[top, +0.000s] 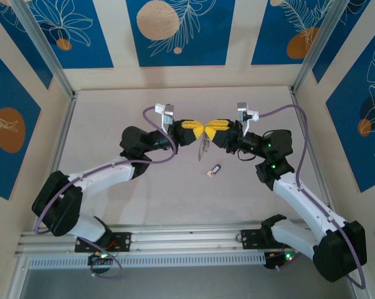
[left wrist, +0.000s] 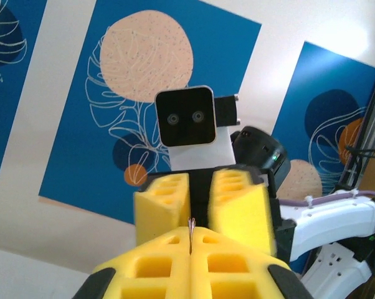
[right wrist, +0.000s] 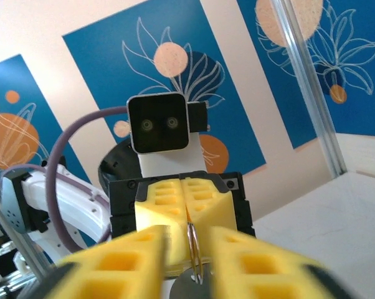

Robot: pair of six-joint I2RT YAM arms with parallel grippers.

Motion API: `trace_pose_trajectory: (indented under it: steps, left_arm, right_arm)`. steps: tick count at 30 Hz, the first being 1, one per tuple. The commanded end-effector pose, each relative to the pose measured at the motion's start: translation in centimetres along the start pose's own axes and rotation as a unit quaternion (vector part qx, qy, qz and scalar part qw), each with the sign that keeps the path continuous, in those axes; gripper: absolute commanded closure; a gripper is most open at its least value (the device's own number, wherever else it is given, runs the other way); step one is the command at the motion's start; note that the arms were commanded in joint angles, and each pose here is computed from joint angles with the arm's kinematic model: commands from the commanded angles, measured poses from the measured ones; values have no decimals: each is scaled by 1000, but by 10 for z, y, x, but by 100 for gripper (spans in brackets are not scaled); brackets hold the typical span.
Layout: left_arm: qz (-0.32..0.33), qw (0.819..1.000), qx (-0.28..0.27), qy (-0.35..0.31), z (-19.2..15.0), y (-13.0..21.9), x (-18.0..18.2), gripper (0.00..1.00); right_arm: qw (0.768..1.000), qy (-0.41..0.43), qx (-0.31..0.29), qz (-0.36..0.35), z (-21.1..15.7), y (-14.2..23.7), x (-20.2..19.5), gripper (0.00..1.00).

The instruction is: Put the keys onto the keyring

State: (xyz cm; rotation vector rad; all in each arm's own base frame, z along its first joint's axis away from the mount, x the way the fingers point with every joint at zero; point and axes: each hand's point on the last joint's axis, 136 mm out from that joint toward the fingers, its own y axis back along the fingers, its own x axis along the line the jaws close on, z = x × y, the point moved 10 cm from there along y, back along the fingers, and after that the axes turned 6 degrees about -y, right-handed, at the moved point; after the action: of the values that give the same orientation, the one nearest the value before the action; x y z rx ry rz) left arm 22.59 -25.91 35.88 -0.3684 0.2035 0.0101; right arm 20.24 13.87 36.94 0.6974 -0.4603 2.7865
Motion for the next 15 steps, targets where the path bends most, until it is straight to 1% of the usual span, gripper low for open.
trace_pose_trajectory:
  steps: [1, 2, 3, 6, 8, 11, 15]
  left_arm:
    - [-28, 997, 11, -68, 26, -3, -22, 100]
    - [-29, 995, 28, -87, 29, -3, -26, 100]
    - [-31, 993, 41, -104, 33, -3, -29, 100]
    - [-33, 982, 80, -168, 42, 1, -41, 100]
    - [-33, 971, 99, -214, 47, 3, -46, 100]
    - [-37, 957, 112, -264, 52, 4, -51, 100]
    - [-47, 944, 123, -303, 53, 3, -51, 100]
  right_arm:
    - [999, 23, -16, -31, 9, 16, 9, 51]
    - [999, 23, -15, -41, 9, 22, 10, 45]
    - [999, 22, -14, -48, 8, 26, 10, 42]
    - [998, 20, -14, -59, 4, 36, 10, 37]
    - [998, 22, -12, -61, -2, 38, 7, 37]
    - [998, 26, -4, -60, -7, 38, 2, 36]
    - [999, 35, 10, -38, -5, 33, 0, 37]
